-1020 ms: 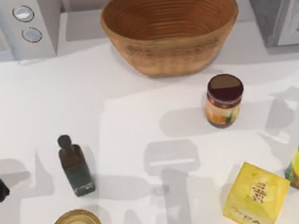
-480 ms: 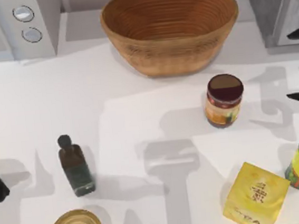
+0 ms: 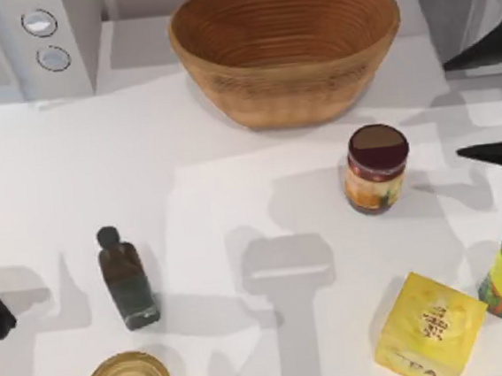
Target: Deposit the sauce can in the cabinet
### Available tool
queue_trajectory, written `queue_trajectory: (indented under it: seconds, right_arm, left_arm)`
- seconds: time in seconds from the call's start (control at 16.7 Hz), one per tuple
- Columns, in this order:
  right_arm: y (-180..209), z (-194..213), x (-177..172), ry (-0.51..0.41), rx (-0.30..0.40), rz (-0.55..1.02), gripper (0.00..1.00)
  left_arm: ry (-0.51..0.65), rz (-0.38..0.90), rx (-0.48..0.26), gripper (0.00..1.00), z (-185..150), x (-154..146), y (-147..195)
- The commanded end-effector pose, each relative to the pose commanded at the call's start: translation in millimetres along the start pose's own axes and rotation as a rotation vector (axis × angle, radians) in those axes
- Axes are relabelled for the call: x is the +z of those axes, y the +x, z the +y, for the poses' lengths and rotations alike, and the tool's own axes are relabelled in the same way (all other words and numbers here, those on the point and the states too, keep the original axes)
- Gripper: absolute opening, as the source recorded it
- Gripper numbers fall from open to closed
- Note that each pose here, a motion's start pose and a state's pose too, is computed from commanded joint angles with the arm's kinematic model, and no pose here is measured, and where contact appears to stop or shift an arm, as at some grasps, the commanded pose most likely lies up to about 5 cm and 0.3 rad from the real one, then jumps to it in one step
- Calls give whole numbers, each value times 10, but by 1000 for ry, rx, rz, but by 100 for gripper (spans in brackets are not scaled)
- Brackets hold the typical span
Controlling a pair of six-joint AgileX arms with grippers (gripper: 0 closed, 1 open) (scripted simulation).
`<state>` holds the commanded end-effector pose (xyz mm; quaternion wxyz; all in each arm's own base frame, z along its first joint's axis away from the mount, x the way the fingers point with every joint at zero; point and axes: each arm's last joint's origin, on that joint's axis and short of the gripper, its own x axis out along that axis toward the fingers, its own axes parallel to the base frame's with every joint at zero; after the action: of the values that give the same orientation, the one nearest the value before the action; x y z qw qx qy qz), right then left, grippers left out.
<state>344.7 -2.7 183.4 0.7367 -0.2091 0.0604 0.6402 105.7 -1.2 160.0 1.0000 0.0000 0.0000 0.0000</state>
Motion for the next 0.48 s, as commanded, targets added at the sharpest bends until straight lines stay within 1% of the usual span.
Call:
queue_trajectory:
  seconds: [0.12, 0.24, 0.36, 0.48]
  right_arm:
    - [98, -103, -239, 17, 27, -57, 100]
    - [259, -177, -576, 56, 60, -122, 100]
    - [446, -197, -919, 103, 87, -185, 100]
    - [618, -169, -1188, 149, 109, -232, 100]
  left_arm:
    - [0, 0, 0, 100, 0, 0, 0]
    - [0, 0, 0, 100, 0, 0, 0]
    - [0, 0, 0, 100, 0, 0, 0]
    - [0, 0, 0, 100, 0, 0, 0]
